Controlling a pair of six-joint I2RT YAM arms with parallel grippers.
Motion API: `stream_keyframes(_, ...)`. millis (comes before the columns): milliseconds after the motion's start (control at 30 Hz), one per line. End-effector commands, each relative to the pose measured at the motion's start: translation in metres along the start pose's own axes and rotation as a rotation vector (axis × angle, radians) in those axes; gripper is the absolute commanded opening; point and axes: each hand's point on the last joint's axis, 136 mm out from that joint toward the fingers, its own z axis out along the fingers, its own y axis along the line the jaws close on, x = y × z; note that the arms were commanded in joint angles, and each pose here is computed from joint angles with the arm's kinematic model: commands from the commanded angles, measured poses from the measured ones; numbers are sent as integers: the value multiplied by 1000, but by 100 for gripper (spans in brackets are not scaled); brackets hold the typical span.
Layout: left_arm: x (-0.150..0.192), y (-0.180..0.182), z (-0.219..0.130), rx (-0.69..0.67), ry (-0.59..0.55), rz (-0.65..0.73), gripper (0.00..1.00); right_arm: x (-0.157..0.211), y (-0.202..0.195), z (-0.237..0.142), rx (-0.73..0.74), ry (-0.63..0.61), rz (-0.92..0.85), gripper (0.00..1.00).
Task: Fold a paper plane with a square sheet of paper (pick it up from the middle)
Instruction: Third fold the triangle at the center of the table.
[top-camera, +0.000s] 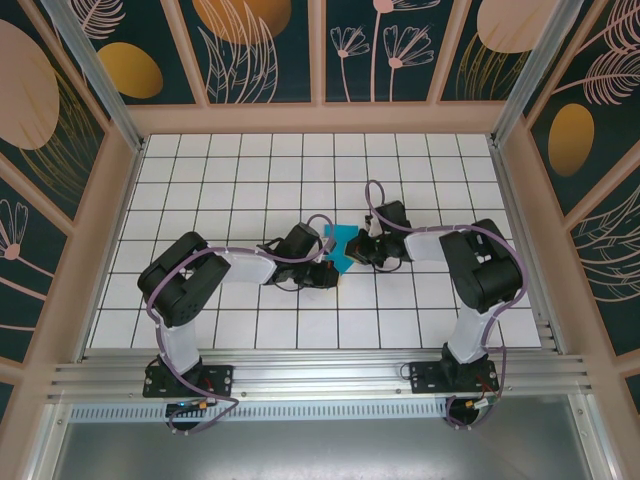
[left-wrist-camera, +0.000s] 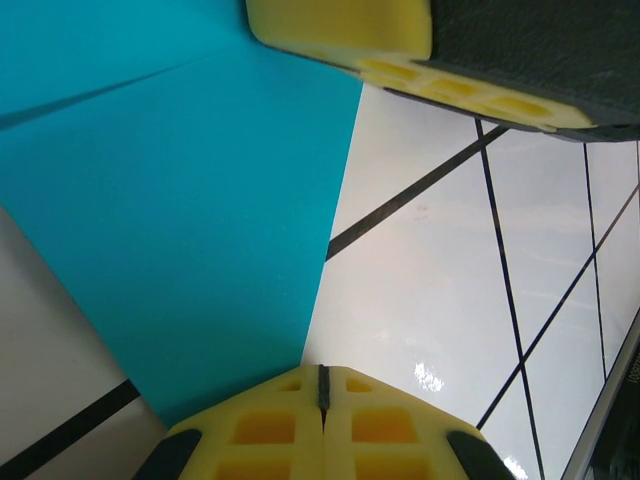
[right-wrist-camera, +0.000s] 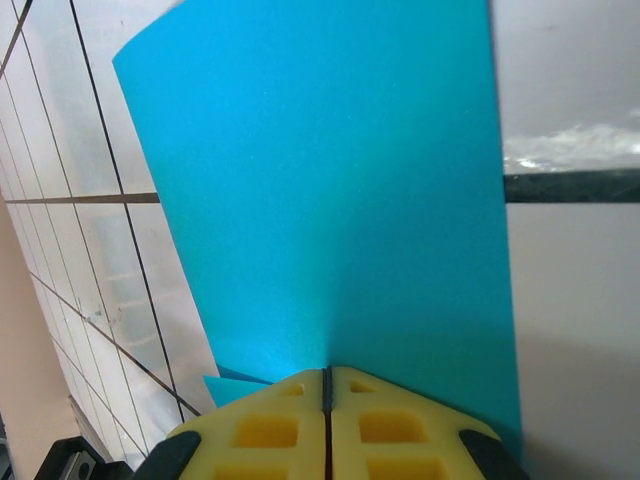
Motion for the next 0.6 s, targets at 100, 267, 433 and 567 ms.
stream_keyframes(100,21,29,4,-103,51,-18,2,1,39,-21,-109,-10,-84,9)
stream_keyframes(267,14,24,4,-94,40,-7,2,25,39,-11,-118,59,-100,7)
stream_keyframes(433,10,19,1,-86,31,-1,3,35,21,-3,-87,81,-73,5)
stream_keyframes(567,7,9,-4,-61,19,13,5,39,2,6,-44,95,-46,5)
